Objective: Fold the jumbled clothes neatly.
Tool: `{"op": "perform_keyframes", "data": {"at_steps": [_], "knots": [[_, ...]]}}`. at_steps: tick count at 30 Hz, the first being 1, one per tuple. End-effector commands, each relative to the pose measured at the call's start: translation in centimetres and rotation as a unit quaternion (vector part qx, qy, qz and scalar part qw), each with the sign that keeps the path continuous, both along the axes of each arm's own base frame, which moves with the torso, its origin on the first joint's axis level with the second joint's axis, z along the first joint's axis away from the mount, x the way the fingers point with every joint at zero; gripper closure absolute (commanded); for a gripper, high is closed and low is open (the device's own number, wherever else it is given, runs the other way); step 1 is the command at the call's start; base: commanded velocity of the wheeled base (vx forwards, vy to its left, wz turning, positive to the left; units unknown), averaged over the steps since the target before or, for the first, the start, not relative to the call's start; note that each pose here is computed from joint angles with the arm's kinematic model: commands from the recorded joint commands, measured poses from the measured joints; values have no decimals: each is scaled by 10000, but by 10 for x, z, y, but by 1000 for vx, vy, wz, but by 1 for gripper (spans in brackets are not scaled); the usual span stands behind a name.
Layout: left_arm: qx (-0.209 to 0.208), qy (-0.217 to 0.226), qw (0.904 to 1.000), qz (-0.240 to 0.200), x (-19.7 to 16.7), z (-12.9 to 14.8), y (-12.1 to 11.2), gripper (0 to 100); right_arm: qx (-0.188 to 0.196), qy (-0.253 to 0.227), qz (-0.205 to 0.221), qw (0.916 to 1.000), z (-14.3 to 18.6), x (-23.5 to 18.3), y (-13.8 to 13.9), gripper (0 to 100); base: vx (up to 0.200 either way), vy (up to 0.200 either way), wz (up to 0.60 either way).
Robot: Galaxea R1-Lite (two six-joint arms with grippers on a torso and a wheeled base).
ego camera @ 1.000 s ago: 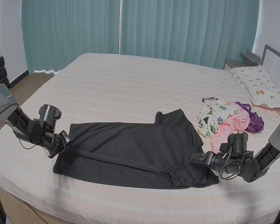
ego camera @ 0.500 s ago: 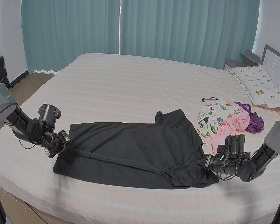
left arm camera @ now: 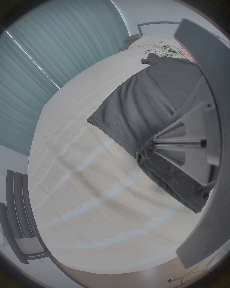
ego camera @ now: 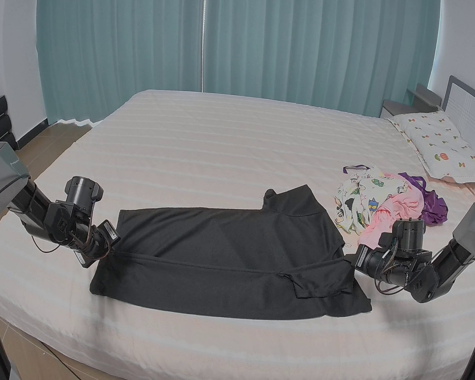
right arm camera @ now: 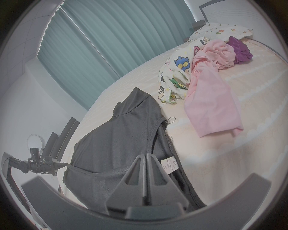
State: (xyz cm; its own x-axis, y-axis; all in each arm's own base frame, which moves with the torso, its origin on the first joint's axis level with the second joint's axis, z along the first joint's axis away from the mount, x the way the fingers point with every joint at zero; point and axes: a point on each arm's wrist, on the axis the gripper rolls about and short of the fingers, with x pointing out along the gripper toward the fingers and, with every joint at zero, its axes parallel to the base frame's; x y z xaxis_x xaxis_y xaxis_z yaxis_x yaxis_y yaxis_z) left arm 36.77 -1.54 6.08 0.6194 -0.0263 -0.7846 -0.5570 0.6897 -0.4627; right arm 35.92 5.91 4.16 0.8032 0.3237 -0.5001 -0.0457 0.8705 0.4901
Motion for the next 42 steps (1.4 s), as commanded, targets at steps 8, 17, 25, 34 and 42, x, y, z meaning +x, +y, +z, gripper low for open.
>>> {"op": "perform_keyframes", "data": {"at_steps": [8, 17, 25, 34, 42], "knots": [[-129, 74, 9997, 177, 8, -10, 1, 100, 31, 61, -18, 10000, -18, 9, 2, 100, 0, 0, 0], [-226, 102, 9995, 217, 12, -14, 1, 0, 29, 149, 5, 9999, -24, 9, 5, 0, 0, 0, 0], [-418, -221, 9984, 314, 1, 15, 14, 0, 391, -153, -537, 9977, 21, -9, -6, 0, 0, 0, 0], [-1025, -647, 9924, 217, -51, 64, 25, 0, 346, -208, -638, 9971, 49, -69, -10, 0, 0, 0, 0], [-1144, -531, 9919, 161, -91, 65, 23, 0, 648, -173, -512, 9964, 72, -102, 1, 0, 0, 0, 0]]}}
